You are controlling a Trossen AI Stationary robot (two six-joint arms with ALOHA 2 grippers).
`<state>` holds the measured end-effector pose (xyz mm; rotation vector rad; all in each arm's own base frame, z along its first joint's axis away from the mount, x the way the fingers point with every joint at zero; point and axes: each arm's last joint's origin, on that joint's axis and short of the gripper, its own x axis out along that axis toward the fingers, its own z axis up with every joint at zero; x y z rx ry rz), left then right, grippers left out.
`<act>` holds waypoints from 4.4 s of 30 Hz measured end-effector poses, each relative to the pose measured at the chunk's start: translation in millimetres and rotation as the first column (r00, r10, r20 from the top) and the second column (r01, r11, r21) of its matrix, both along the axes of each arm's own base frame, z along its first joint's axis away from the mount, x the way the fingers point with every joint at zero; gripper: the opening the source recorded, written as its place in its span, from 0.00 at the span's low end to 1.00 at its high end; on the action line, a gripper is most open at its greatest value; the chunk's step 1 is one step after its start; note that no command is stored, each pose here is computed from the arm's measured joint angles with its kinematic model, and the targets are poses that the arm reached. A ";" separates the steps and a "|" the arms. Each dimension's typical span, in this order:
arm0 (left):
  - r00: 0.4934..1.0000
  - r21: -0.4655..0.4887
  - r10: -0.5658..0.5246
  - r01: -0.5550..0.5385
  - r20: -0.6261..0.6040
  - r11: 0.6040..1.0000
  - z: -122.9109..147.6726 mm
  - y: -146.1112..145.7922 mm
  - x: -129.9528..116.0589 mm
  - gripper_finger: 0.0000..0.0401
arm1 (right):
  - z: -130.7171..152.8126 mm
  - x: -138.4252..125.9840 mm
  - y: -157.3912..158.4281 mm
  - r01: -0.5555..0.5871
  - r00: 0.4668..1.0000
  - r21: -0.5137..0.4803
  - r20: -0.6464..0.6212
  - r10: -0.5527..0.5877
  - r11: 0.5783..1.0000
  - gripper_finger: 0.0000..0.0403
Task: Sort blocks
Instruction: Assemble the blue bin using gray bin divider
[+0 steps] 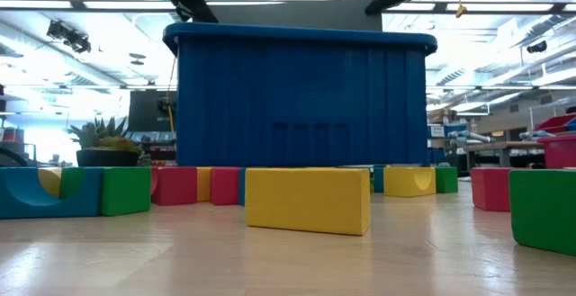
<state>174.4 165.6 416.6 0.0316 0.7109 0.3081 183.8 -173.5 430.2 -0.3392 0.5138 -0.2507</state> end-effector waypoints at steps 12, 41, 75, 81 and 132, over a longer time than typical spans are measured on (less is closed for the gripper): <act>1.000 0.001 0.001 -0.001 0.000 1.000 0.2 -0.1 -0.1 0.03 | 11.4 -2.1 5.2 0.027 0.992 0.075 0.119 -0.035 0.997 0.00; 0.999 -0.011 -0.036 0.036 0.033 0.999 1.4 -0.6 1.8 0.03 | -10.4 -8.9 -1.1 0.068 0.994 0.111 -0.090 -0.058 0.991 0.00; 0.988 -0.130 -0.133 0.142 0.077 0.981 -1.6 -10.3 7.5 0.03 | -18.8 -13.7 10.5 -0.064 0.991 0.296 -0.095 0.096 0.953 0.00; 0.985 -0.105 -0.157 0.163 0.067 0.981 -1.9 -10.7 7.5 0.03 | -18.8 -17.4 16.0 -0.147 0.978 0.250 -0.111 0.179 0.957 0.00; 0.964 -0.122 -0.260 0.253 -0.047 0.960 -45.2 1.6 48.2 0.03 | -43.5 -21.6 14.8 -0.027 0.949 0.232 -0.299 0.098 0.972 0.00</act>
